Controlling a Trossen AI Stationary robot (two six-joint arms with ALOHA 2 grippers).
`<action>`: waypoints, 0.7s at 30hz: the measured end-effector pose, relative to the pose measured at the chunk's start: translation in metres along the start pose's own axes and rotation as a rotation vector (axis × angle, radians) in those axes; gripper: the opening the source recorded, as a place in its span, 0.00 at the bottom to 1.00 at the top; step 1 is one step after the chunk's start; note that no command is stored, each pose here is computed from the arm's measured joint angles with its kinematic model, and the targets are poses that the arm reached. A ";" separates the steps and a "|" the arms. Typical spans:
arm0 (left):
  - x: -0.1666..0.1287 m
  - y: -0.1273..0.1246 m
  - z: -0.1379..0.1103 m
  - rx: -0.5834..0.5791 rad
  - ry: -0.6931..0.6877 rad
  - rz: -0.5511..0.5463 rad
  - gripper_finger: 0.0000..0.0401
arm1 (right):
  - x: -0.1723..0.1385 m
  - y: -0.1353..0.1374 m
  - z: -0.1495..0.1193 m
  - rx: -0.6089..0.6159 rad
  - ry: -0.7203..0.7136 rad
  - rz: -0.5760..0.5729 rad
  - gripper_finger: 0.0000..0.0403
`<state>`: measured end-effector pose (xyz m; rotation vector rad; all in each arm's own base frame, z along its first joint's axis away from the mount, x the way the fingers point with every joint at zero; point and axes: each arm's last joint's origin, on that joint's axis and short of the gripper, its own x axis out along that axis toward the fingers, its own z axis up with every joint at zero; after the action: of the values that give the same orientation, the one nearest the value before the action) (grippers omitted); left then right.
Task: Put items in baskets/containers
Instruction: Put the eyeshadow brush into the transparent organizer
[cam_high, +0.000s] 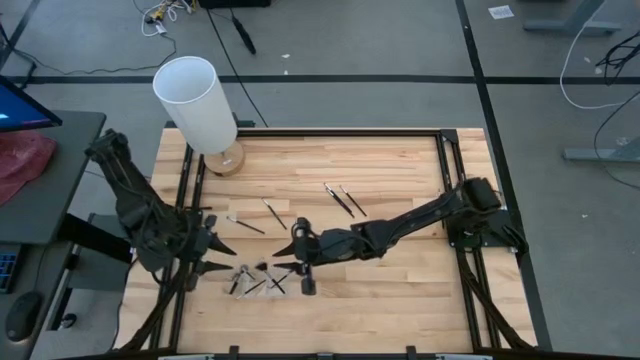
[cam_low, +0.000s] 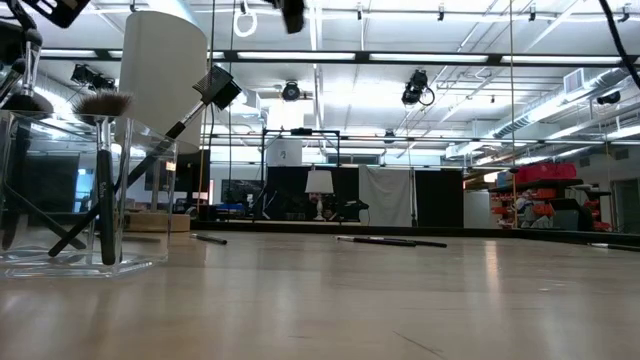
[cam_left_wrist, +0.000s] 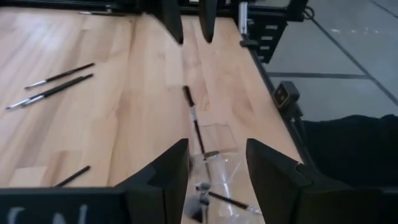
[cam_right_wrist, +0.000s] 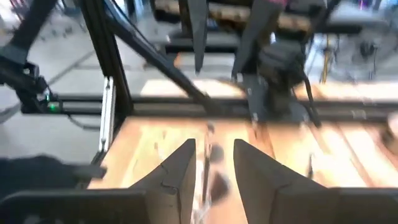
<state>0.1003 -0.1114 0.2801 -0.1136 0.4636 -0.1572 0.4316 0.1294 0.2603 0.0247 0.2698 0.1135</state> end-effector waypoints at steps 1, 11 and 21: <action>-0.002 0.001 -0.001 0.000 0.000 0.011 0.41 | -0.006 -0.001 0.003 0.007 0.034 -0.011 0.27; -0.008 0.011 -0.018 -0.037 0.068 0.153 0.41 | -0.030 -0.022 -0.018 0.084 0.355 -0.399 0.27; -0.010 0.017 -0.023 -0.017 0.076 0.224 0.41 | -0.052 -0.113 -0.096 0.254 0.625 -0.670 0.27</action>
<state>0.0829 -0.0949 0.2621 -0.0722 0.5502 0.0629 0.3683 0.0120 0.1769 0.1503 0.8994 -0.5914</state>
